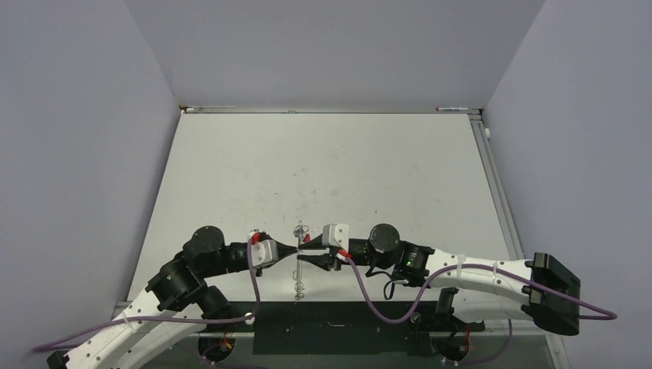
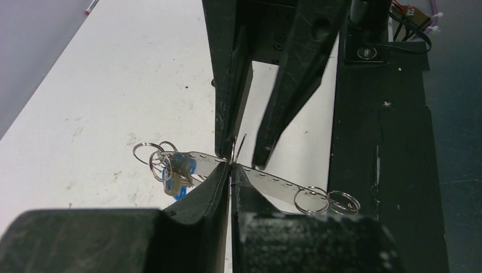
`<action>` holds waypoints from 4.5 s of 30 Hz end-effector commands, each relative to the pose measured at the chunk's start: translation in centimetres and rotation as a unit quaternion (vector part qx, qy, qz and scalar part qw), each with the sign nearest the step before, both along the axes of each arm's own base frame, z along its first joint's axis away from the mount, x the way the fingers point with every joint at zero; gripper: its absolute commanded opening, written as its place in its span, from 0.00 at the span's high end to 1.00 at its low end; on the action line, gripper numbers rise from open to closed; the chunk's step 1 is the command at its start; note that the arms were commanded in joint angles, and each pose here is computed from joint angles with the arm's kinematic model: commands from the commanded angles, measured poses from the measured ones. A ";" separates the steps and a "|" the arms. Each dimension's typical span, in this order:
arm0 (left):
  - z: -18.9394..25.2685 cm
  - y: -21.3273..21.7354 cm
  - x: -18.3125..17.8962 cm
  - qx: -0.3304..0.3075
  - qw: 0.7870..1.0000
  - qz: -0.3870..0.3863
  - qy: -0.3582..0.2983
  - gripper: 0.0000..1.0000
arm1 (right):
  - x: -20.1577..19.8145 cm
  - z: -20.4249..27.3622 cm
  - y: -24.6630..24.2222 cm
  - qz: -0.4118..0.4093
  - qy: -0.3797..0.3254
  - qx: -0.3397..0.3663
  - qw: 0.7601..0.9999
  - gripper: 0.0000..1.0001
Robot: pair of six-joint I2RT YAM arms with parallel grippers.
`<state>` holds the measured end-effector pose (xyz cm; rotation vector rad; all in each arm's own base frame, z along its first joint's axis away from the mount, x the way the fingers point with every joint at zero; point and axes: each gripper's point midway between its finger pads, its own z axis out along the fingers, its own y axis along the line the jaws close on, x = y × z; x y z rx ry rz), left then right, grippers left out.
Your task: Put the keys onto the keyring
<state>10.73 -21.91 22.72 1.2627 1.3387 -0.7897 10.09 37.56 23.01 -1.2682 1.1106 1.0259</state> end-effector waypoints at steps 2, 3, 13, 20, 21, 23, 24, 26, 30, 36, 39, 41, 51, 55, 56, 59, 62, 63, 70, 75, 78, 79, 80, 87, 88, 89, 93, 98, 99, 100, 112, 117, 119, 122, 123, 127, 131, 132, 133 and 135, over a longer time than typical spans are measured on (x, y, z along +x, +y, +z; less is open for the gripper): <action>2.4 -0.4 1.5 -0.057 0.997 0.037 -0.024 1.00 | 0.5 4.0 0.0 -0.033 -0.007 0.040 0.999 0.60; 2.5 -0.3 1.5 -0.063 0.997 0.039 -0.025 1.00 | 0.9 4.1 -0.3 -0.046 -0.007 0.038 0.998 0.56; 3.7 -0.4 1.1 -0.132 0.991 0.034 -0.005 1.00 | 2.3 8.7 -3.8 -0.119 -0.013 0.079 0.990 0.39; 4.7 0.6 3.0 -0.177 0.982 0.068 0.002 1.00 | 5.6 7.5 -6.7 -0.238 0.005 0.082 0.968 0.39; 4.6 0.7 3.3 -0.176 0.981 0.075 0.002 1.00 | 6.1 7.0 -6.9 -0.254 0.011 0.073 0.964 0.40; 4.5 0.9 3.9 -0.177 0.980 0.093 0.020 1.00 | 7.5 5.8 -7.5 -0.302 0.029 0.051 0.951 0.40; 4.4 0.9 4.2 -0.175 0.979 0.100 0.023 1.00 | 8.2 4.9 -7.8 -0.327 0.039 0.032 0.944 0.41; 4.2 1.1 4.6 -0.172 0.978 0.111 0.025 1.00 | 9.5 3.5 -8.8 -0.380 0.062 0.009 0.923 0.41; 4.1 1.5 5.3 -0.172 0.976 0.133 0.025 1.00 | 10.7 1.0 -10.0 -0.437 0.084 -0.029 0.895 0.41; 3.9 1.7 5.5 -0.166 0.976 0.138 0.022 1.00 | 11.5 -1.4 -11.1 -0.484 0.131 -0.047 0.864 0.41; 3.8 1.9 5.5 -0.166 0.975 0.146 0.022 1.00 | 12.2 -3.4 -12.3 -0.515 0.152 -0.075 0.841 0.41; 3.6 2.1 5.8 -0.163 0.974 0.155 0.024 1.00 | 12.6 -4.6 -13.2 -0.535 0.171 -0.086 0.823 0.42; 2.6 2.5 6.5 -0.146 0.972 0.181 0.040 1.00 | 13.9 -7.2 -17.6 -0.575 0.256 -0.071 0.774 0.22; 2.6 2.5 6.3 -0.152 0.972 0.177 0.038 1.00 | 15.1 -7.9 -19.2 -0.597 0.301 -0.044 0.742 0.15; 2.5 2.4 6.2 -0.152 0.972 0.175 0.041 1.00 | 15.4 -8.4 -19.7 -0.604 0.316 -0.043 0.730 0.15; 2.4 2.3 6.1 -0.152 0.973 0.171 0.045 1.00 | 16.2 -9.7 -20.8 -0.611 0.365 -0.042 0.701 0.15; 2.5 2.3 5.9 -0.157 0.973 0.166 0.038 1.00 | 16.6 -10.6 -21.5 -0.626 0.393 -0.038 0.672 0.15; 2.4 2.3 5.9 -0.159 0.972 0.168 0.036 1.00 | 16.6 -10.9 -21.7 -0.634 0.399 -0.039 0.661 0.15; 2.2 2.7 6.2 -0.158 0.971 0.178 0.029 1.00 | 16.7 -11.4 -22.6 -0.675 0.437 -0.014 0.594 0.19; 2.3 2.9 6.5 -0.159 0.969 0.189 0.027 1.00 | 16.7 -12.2 -24.0 -0.714 0.433 -0.015 0.550 0.23; 2.3 3.1 6.5 -0.155 0.969 0.191 0.018 1.00 | 16.7 -12.9 -23.7 -0.715 0.440 -0.026 0.543 0.23; 2.3 3.1 6.5 -0.154 0.970 0.190 0.015 1.00 | 16.7 -13.1 -23.5 -0.713 0.443 -0.027 0.543 0.24; 2.2 3.1 6.5 -0.154 0.970 0.190 0.015 1.00 | 16.7 -13.5 -23.3 -0.712 0.446 -0.030 0.541 0.25; 2.2 3.2 6.5 -0.149 0.970 0.191 0.009 1.00 | 15.8 -15.4 -22.5 -0.714 0.442 -0.069 0.539 0.35; 2.2 3.3 6.5 -0.149 0.970 0.193 0.009 1.00 | 15.7 -15.7 -22.4 -0.713 0.438 -0.074 0.543 0.35; 2.2 3.4 6.4 -0.150 0.969 0.194 0.007 1.00 | 15.5 -15.9 -22.1 -0.708 0.431 -0.083 0.553 0.35; 2.4 3.7 6.5 -0.155 0.967 0.201 -0.001 1.00 | 15.4 -15.7 -21.6 -0.692 0.383 -0.102 0.603 0.36; 2.4 3.6 6.6 -0.153 0.968 0.200 0.002 1.00 | 15.2 -14.8 -19.9 -0.613 0.345 -0.109 0.702 0.37; 2.3 3.6 6.5 -0.152 0.968 0.199 0.003 1.00 | 15.2 -14.6 -20.1 -0.608 0.338 -0.114 0.709 0.36; 2.3 3.6 6.6 -0.152 0.968 0.200 0.004 1.00 | 15.2 -14.7 -20.4 -0.608 0.331 -0.121 0.711 0.36; 2.0 3.6 6.8 -0.145 0.968 0.203 0.005 1.00 | 14.8 -17.3 -18.7 -0.543 0.328 -0.202 0.746 0.39; 2.0 3.8 6.8 -0.145 0.968 0.206 0.004 1.00 | 14.8 -17.5 -18.2 -0.531 0.338 -0.207 0.749 0.39; 2.1 3.8 6.8 -0.146 0.968 0.206 0.002 1.00 | 14.7 -17.8 -18.2 -0.530 0.342 -0.215 0.746 0.39; 2.0 3.8 6.7 -0.146 0.968 0.206 0.003 1.00 | 14.6 -18.3 -18.8 -0.543 0.342 -0.224 0.734 0.39; 2.0 3.8 6.7 -0.146 0.968 0.206 0.003 1.00 | 14.6 -18.5 -19.0 -0.548 0.341 -0.228 0.729 0.38; 2.0 3.8 6.7 -0.146 0.968 0.205 0.004 1.00 | 14.8 -19.4 -19.6 -0.559 0.341 -0.238 0.718 0.37; 2.0 3.8 6.7 -0.147 0.967 0.207 0.003 1.00 | 14.7 -19.9 -19.7 -0.559 0.344 -0.248 0.712 0.37; 2.0 3.9 6.7 -0.147 0.967 0.207 0.003 1.00 | 14.6 -19.9 -19.6 -0.557 0.346 -0.249 0.713 0.38; 2.0 3.9 6.8 -0.147 0.967 0.209 0.002 1.00 | 14.5 -20.0 -19.6 -0.554 0.348 -0.252 0.713 0.38; 2.0 3.9 6.8 -0.145 0.967 0.209 0.003 1.00 | 14.3 -20.1 -19.5 -0.550 0.352 -0.253 0.713 0.38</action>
